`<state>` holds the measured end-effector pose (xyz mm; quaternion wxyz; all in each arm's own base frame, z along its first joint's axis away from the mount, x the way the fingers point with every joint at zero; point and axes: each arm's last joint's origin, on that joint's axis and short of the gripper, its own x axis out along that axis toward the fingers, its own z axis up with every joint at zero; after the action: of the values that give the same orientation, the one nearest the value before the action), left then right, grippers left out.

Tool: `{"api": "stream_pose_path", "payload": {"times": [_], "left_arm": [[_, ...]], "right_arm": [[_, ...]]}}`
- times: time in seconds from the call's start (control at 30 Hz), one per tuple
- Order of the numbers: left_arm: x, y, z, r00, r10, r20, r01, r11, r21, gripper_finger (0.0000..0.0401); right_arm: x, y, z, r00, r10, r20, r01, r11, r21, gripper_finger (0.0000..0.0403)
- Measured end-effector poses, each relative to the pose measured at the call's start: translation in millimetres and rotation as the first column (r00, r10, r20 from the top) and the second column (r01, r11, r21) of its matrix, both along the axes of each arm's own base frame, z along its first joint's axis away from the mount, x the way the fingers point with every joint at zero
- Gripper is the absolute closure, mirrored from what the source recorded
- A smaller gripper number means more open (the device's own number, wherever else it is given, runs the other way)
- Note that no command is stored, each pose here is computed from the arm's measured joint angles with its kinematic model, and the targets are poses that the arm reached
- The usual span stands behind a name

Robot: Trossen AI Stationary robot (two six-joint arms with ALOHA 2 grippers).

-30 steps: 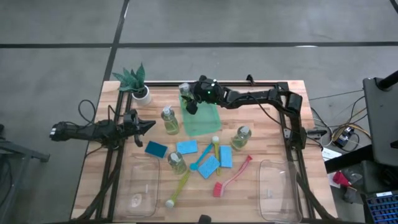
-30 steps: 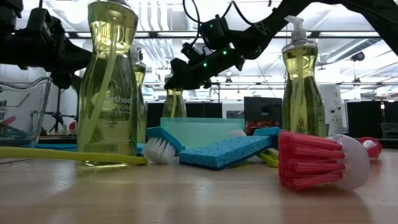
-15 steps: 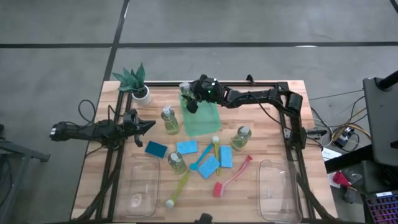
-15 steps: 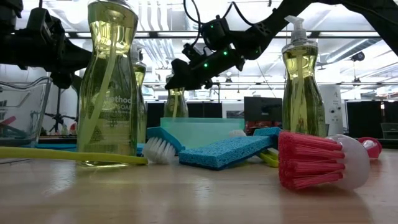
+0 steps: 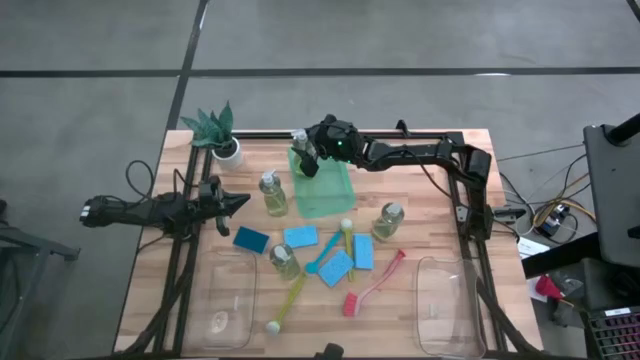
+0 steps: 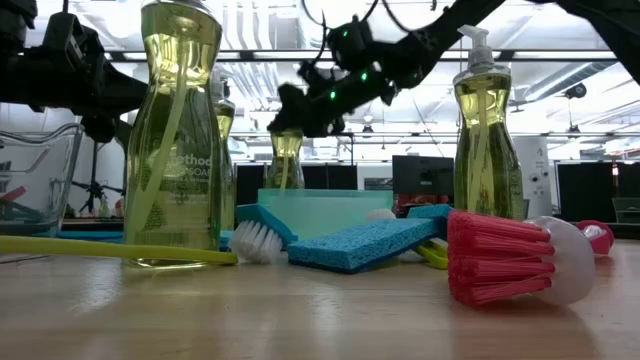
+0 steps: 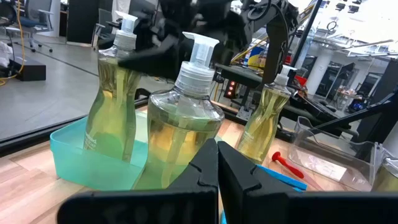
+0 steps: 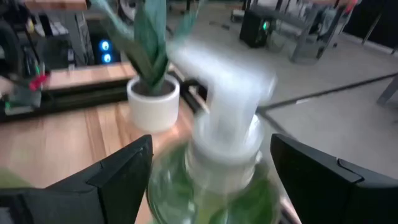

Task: Pick & Place Kitchen Sink Supplies
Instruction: Put the green soap dispenser into the green bin

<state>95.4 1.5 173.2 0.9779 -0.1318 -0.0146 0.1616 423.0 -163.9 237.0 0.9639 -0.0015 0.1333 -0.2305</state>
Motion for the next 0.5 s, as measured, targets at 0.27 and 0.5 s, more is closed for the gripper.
{"api": "stream_pose_path", "payload": {"times": [0.27,0.5], "left_arm": [[0,0,0,1.000,0.000,0.000,0.000,1.000,0.000,0.0401],[0,0,0,1.000,0.000,0.000,0.000,1.000,0.000,0.0401]], "right_arm": [[-16,7,42,0.998,-0.005,0.055,0.008,0.999,-0.047,0.0087],[-39,18,73,1.000,-0.012,0.027,0.011,1.000,0.006,0.0078]]}}
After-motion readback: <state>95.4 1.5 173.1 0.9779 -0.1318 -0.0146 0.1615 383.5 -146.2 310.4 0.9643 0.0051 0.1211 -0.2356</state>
